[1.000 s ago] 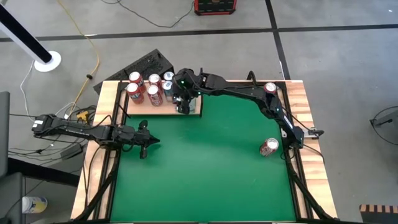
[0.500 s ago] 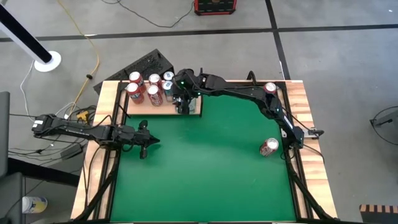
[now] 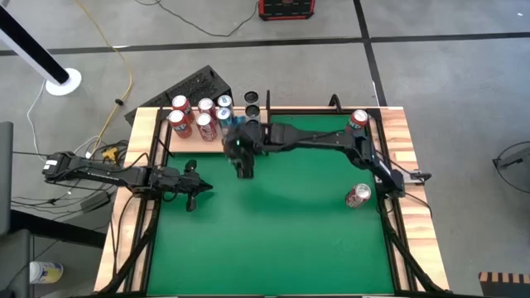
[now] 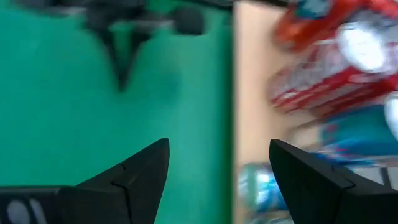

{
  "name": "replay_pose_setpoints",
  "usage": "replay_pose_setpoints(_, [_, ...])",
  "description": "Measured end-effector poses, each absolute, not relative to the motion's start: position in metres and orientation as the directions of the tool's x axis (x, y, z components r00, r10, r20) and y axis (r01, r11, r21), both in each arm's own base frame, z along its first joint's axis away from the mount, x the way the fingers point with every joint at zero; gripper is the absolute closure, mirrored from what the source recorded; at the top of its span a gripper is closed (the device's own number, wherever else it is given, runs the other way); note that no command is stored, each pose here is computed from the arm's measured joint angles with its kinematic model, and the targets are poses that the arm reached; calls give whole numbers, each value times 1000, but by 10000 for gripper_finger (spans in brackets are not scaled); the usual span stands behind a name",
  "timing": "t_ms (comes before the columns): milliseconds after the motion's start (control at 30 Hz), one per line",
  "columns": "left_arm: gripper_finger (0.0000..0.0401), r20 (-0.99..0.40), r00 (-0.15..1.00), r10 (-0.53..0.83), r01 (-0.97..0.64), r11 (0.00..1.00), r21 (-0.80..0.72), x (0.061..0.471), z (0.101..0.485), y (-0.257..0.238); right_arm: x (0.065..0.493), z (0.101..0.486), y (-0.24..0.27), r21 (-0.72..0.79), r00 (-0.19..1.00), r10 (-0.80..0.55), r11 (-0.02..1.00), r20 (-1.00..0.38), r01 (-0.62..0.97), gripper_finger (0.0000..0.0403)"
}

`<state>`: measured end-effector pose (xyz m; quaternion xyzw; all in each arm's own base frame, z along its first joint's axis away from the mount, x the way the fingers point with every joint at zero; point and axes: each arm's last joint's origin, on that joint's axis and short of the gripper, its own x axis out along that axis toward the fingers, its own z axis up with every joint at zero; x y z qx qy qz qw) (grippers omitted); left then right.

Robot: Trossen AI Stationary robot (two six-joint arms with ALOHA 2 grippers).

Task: Place canned beverage on shelf
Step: Put the blue soda can on the shelf aligned with the other blue soda cans

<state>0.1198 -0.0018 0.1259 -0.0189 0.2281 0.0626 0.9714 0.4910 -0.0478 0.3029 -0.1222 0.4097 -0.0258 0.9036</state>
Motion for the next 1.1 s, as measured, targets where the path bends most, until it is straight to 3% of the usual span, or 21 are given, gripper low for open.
replay_pose_setpoints(300, [401, -446, 888, 113, -130, 991, -8, 120, 126, -2, 449, 311, 15, -103, 407, -69, 993, -911, -63, 104])
replay_pose_setpoints(500, [401, -445, 888, 113, -131, 991, -8, 120, 126, -2, 419, 310, 37, -65, 162, -53, 995, -985, -72, 112])
replay_pose_setpoints(733, [401, -443, 889, 114, -134, 991, -15, 120, 126, -2, 391, 280, 37, -31, -35, -36, 992, -999, -120, 113])
replay_pose_setpoints(833, [401, -429, 896, 113, -185, 974, -131, 121, 127, -2, 360, 267, 31, -17, -14, -19, 993, -1000, -120, 113])
replay_pose_setpoints(900, [401, -413, 904, 112, -238, 934, -268, 121, 129, -2, 341, 254, 25, -2, 61, 4, 994, -998, -109, 113])
replay_pose_setpoints(1100, [401, -408, 893, 188, -396, 758, -518, 121, 129, 0, 278, 256, 7, -20, 518, 12, 998, -856, -56, 113])
